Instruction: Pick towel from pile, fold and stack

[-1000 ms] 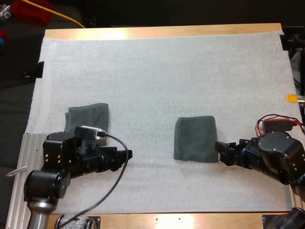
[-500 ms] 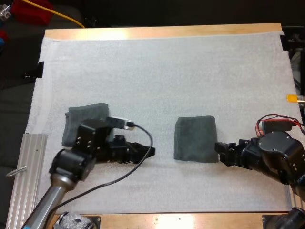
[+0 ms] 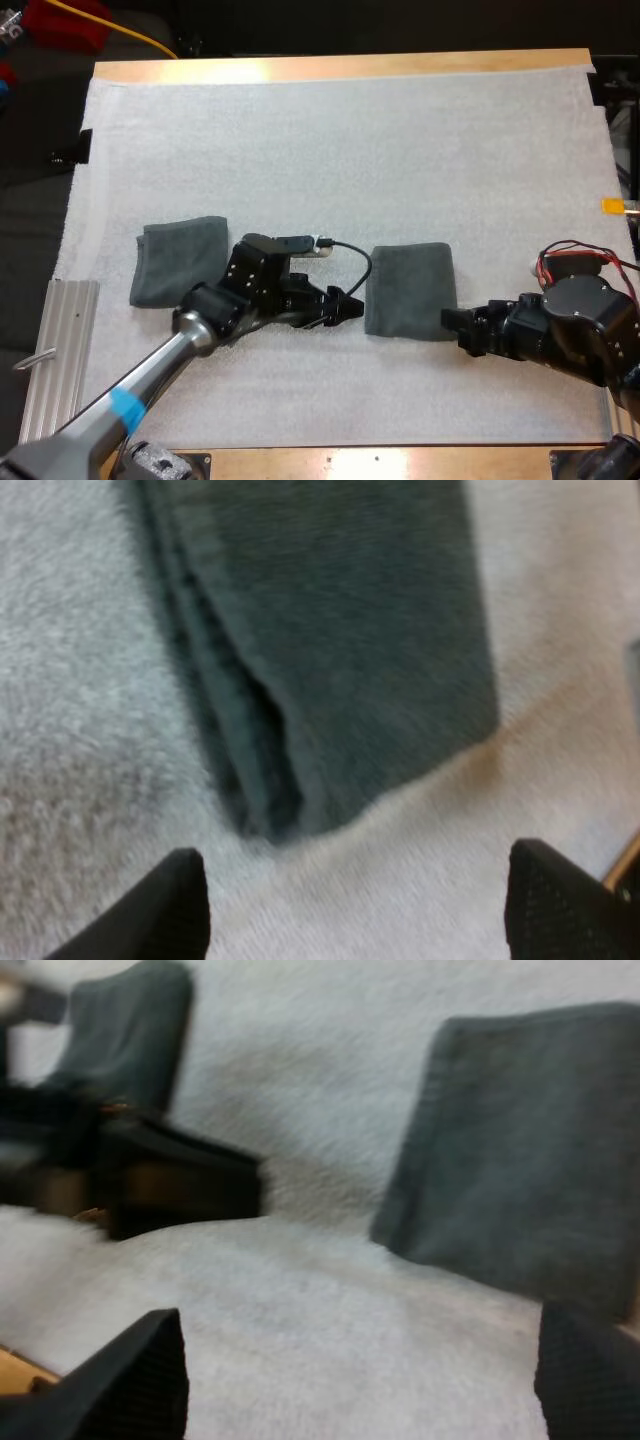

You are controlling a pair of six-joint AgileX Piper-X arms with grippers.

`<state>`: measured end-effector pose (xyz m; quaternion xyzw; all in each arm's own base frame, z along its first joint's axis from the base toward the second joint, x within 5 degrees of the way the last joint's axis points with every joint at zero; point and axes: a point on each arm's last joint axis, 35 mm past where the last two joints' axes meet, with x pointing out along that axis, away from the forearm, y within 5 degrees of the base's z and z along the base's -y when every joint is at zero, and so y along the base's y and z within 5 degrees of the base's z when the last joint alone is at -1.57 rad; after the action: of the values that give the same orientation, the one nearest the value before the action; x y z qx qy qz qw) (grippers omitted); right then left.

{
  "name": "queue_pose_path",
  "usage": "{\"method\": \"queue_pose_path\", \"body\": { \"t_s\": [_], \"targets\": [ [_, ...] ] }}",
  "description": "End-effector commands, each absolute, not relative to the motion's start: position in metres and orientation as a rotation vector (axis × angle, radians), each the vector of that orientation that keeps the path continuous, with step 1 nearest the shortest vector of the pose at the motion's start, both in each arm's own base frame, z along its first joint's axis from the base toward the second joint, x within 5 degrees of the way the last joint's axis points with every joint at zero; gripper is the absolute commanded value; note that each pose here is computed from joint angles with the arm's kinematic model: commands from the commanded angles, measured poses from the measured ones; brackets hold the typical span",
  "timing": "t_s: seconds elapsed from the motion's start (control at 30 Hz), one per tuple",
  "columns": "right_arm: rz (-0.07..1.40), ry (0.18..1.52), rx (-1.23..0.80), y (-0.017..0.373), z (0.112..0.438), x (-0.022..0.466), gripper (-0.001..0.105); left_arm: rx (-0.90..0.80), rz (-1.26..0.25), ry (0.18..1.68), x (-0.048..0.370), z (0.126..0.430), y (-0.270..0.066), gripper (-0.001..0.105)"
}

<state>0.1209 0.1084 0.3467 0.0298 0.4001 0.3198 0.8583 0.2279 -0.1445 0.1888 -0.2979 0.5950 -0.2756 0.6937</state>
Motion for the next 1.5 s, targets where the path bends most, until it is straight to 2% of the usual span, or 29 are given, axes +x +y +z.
{"method": "queue_pose_path", "body": {
  "t_s": [0.0, 0.23, 0.43, 0.67, 0.9, 1.1, 1.33, 1.47],
  "targets": [
    [0.715, 0.804, 0.064, 0.11, 0.352, 0.121, 0.07, -0.678, -0.632, 1.321, 0.231, 0.187, -0.148, 0.061],
    [0.723, 0.788, 0.071, 0.111, 0.354, 0.122, 0.07, -0.726, -0.575, 1.37, 0.248, 0.154, -0.157, 0.061],
    [0.723, 0.788, 0.071, 0.111, 0.354, 0.122, 0.07, -0.721, -0.531, 1.373, 0.261, 0.143, -0.163, 0.061],
    [0.732, 0.792, 0.073, 0.111, 0.354, 0.121, 0.07, -0.754, -0.511, 1.452, 0.274, 0.125, -0.171, 0.061],
    [0.738, 0.795, 0.075, 0.111, 0.354, 0.121, 0.07, -0.8, -0.535, 1.463, 0.281, 0.131, -0.176, 0.061],
    [0.738, 0.795, 0.075, 0.111, 0.354, 0.121, 0.07, -0.884, -0.481, 1.53, 0.281, 0.127, -0.178, 0.061],
    [0.738, 0.795, 0.075, 0.111, 0.354, 0.121, 0.07, -0.908, -0.463, 1.59, 0.286, 0.127, -0.183, 0.061],
    [0.74, 0.795, 0.076, 0.111, 0.354, 0.121, 0.07, -0.882, -0.482, 1.63, 0.286, 0.127, -0.198, 0.061]
  ]
}}
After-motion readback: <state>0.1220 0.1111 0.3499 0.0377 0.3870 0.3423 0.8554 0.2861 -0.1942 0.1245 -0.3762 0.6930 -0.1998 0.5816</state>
